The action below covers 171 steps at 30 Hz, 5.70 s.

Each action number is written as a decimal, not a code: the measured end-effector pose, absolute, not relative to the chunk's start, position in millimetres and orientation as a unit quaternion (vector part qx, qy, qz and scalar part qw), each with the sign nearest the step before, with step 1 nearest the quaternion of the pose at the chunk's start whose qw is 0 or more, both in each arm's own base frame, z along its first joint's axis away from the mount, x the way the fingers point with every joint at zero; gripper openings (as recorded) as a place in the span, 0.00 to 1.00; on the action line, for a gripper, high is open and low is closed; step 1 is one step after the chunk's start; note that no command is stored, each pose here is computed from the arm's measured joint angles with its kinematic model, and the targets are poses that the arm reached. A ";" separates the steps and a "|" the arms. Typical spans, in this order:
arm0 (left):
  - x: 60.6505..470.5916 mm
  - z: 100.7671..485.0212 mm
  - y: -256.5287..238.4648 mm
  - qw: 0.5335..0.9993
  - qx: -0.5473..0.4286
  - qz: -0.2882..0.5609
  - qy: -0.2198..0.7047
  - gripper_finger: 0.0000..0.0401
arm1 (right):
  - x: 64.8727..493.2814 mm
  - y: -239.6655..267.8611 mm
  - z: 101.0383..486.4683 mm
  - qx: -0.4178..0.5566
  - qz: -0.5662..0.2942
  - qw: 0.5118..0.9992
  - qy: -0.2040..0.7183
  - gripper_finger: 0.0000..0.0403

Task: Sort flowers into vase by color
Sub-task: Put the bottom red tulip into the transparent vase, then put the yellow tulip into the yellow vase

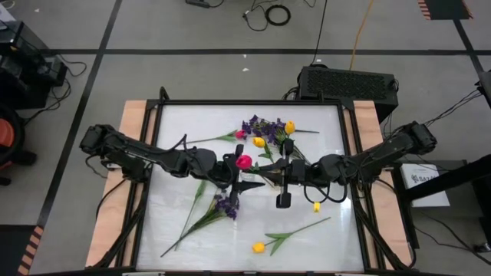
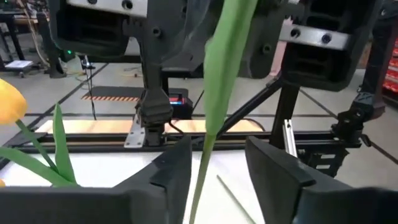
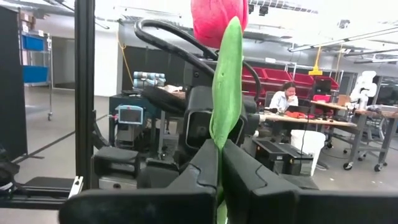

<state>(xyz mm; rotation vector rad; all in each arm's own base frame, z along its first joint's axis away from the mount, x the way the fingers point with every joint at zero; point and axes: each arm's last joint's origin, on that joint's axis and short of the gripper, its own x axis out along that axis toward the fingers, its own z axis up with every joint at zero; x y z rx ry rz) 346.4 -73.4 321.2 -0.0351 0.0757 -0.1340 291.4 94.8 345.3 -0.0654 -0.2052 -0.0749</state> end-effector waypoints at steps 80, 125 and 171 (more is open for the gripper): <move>283.4 304.0 -25.2 0.991 0.022 0.068 0.114 0.03 | 229.4 237.2 169.4 0.014 0.110 0.887 0.448 0.54; 320.1 239.9 -28.4 0.971 0.040 0.049 0.230 0.46 | 230.5 233.1 168.8 0.039 0.076 0.888 0.452 0.54; 246.1 311.8 -78.0 0.986 0.075 0.017 0.151 0.88 | 242.7 222.7 144.5 -0.001 0.074 0.864 0.498 0.49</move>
